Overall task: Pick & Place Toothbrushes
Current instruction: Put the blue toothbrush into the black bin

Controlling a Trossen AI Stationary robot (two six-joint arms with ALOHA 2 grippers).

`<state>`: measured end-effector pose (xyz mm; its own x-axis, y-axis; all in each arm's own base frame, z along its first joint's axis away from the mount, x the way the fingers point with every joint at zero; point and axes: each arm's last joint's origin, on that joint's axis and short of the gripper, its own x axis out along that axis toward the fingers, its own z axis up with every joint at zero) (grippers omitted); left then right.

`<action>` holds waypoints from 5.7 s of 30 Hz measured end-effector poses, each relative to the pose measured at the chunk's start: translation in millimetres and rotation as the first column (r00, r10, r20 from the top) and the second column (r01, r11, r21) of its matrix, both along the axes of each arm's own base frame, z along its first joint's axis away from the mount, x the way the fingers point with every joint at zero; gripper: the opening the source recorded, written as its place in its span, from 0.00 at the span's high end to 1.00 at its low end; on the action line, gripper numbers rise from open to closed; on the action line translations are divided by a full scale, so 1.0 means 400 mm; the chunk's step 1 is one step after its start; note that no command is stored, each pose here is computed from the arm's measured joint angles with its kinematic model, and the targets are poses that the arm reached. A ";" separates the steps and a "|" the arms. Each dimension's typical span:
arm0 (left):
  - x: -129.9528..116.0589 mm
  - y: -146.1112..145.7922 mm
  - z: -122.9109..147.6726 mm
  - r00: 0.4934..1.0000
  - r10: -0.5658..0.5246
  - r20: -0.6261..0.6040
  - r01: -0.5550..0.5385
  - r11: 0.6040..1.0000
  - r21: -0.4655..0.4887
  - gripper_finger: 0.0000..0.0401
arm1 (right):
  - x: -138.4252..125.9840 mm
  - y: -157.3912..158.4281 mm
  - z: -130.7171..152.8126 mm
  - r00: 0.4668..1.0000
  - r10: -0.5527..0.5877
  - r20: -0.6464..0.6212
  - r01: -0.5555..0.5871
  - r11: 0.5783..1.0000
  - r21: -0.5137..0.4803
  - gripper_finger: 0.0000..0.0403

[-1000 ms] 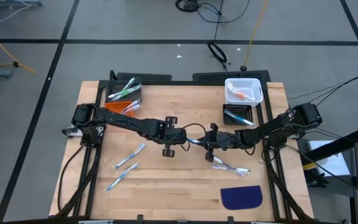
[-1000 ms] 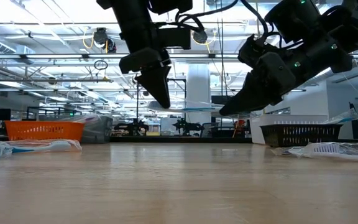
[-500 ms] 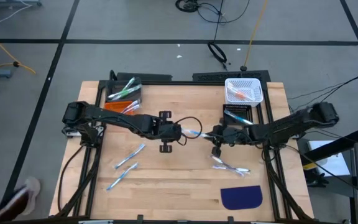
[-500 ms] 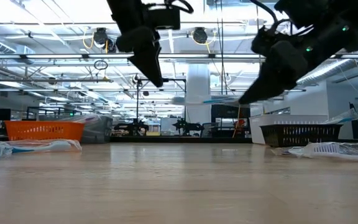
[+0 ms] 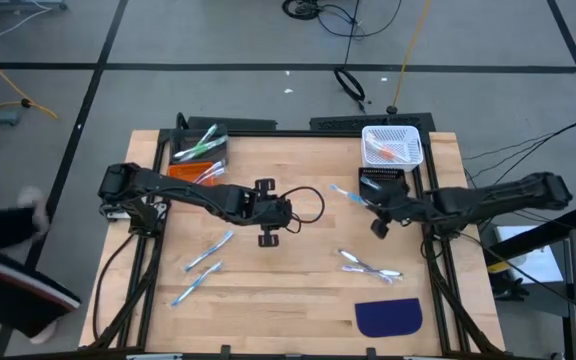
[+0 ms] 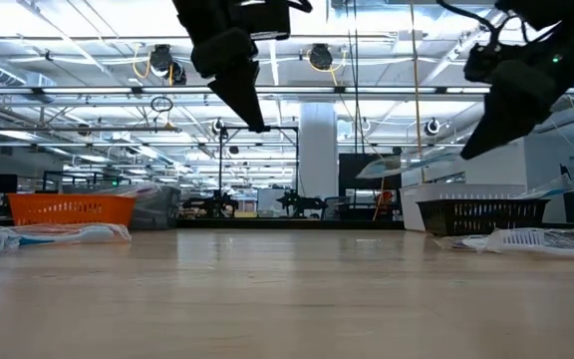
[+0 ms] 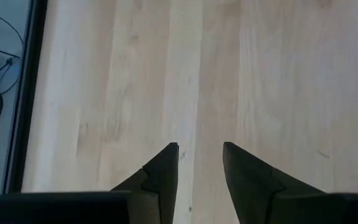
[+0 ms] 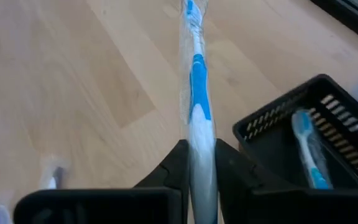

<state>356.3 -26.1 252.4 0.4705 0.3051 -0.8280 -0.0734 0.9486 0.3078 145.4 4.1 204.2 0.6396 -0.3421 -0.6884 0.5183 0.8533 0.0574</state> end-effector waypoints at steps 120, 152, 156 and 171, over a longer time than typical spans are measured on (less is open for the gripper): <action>0.011 -0.023 0.005 0.996 -0.066 0.052 0.070 0.994 -0.088 0.68 | 0.016 0.034 -0.149 0.815 0.346 -0.465 -0.239 0.931 0.275 0.76; 0.016 -0.024 0.008 0.995 -0.069 0.075 0.076 0.993 -0.086 0.68 | 0.068 0.016 0.064 0.839 0.191 -0.510 -0.201 0.979 0.037 1.00; 0.016 -0.024 0.008 0.995 -0.070 0.075 0.076 0.993 -0.086 0.68 | 0.068 -0.007 0.107 0.838 0.133 -0.530 -0.169 0.985 -0.021 1.00; 0.017 -0.024 0.009 0.994 -0.070 0.079 0.077 0.993 -0.086 0.68 | 0.065 -0.154 0.102 0.750 -0.015 -0.661 -0.045 0.996 -0.074 1.00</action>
